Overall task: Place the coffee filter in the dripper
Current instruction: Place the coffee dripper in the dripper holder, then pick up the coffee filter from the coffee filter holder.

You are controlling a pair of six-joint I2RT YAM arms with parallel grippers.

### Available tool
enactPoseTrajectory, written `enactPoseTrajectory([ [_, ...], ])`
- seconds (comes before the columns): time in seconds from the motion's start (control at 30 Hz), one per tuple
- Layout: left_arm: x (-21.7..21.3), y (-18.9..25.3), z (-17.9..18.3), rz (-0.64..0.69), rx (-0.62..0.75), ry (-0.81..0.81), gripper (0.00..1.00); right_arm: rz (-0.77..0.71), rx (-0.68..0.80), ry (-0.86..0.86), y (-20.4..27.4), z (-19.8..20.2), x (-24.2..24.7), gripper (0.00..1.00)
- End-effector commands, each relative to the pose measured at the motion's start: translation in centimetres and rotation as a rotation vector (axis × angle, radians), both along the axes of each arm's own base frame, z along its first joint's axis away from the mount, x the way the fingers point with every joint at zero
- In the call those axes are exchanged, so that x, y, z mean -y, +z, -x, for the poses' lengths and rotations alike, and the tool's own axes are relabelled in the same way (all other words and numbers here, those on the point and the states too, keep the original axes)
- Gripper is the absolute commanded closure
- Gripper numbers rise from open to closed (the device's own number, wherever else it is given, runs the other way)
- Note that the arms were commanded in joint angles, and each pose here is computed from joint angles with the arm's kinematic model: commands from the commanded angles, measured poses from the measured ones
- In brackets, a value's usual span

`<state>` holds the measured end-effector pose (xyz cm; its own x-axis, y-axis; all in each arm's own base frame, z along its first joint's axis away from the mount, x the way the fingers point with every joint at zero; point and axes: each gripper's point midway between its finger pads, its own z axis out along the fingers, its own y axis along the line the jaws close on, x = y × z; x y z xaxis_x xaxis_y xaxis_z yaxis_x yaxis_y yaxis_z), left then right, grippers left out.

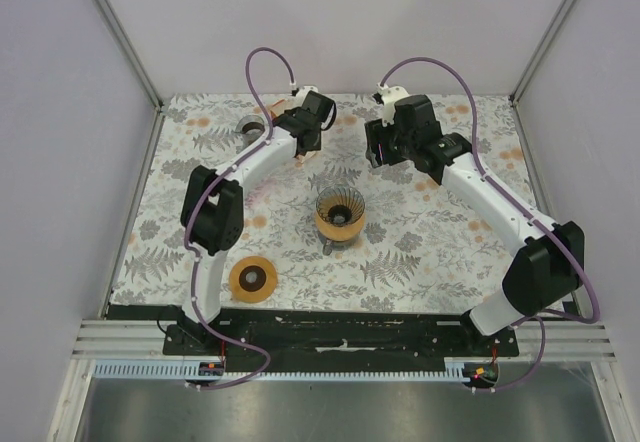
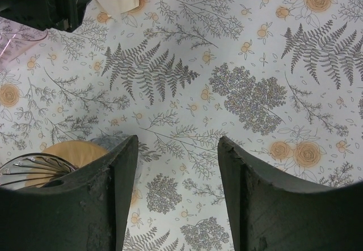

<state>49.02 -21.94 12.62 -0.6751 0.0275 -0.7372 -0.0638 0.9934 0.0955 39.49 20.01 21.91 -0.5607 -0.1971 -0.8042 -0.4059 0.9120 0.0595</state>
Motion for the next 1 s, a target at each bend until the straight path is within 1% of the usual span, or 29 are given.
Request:
enactPoseTrajectory([
  [0.0, -1.9, -1.3, -1.3, 0.003, 0.047, 0.158, 0.46, -0.001, 0.048, 0.003, 0.9, -0.5, 0.2, 0.36],
  [0.1, -1.7, -2.1, -1.6, 0.006, 0.036, 0.158, 0.41, -0.012, 0.043, 0.029, 0.9, -0.2, -0.2, 0.36],
  [0.23, -1.6, -2.8, -2.2, -0.001, 0.028, 0.149, 0.41, -0.009, 0.05, 0.032, 1.1, -0.1, -0.1, 0.35],
  [0.33, -2.0, -2.9, -2.7, -0.027, 0.043, 0.151, 0.45, -0.013, 0.048, 0.04, 1.1, 0.0, -0.3, 0.36],
  [0.43, -2.0, -2.8, -3.0, -0.033, 0.055, 0.145, 0.53, -0.011, 0.051, 0.048, 1.2, 0.0, -0.3, 0.36],
  [0.5, -1.8, -2.6, -3.1, -0.032, 0.059, 0.14, 0.57, -0.011, 0.053, 0.045, 1.3, 0.0, -0.2, 0.36],
  [0.57, -1.8, -2.5, -3.3, -0.033, 0.062, 0.137, 0.58, -0.009, 0.052, 0.046, 1.1, -0.1, -0.3, 0.36],
  [0.8, -1.8, -2.7, -4.2, -0.045, 0.074, 0.121, 0.58, -0.012, 0.047, 0.058, 1.0, 0.0, -0.5, 0.36],
  [0.87, -1.9, -3.0, -4.6, -0.047, 0.074, 0.12, 0.62, -0.012, 0.049, 0.062, 1.1, 0.0, -0.5, 0.36],
  [0.9, -2.0, -3.0, -4.8, -0.05, 0.074, 0.119, 0.66, -0.013, 0.049, 0.063, 1.1, 0.0, -0.5, 0.36],
  [0.97, -1.9, -3.0, -4.9, -0.051, 0.077, 0.102, 0.68, -0.009, 0.049, 0.064, 1.1, 0.0, -0.5, 0.35],
])
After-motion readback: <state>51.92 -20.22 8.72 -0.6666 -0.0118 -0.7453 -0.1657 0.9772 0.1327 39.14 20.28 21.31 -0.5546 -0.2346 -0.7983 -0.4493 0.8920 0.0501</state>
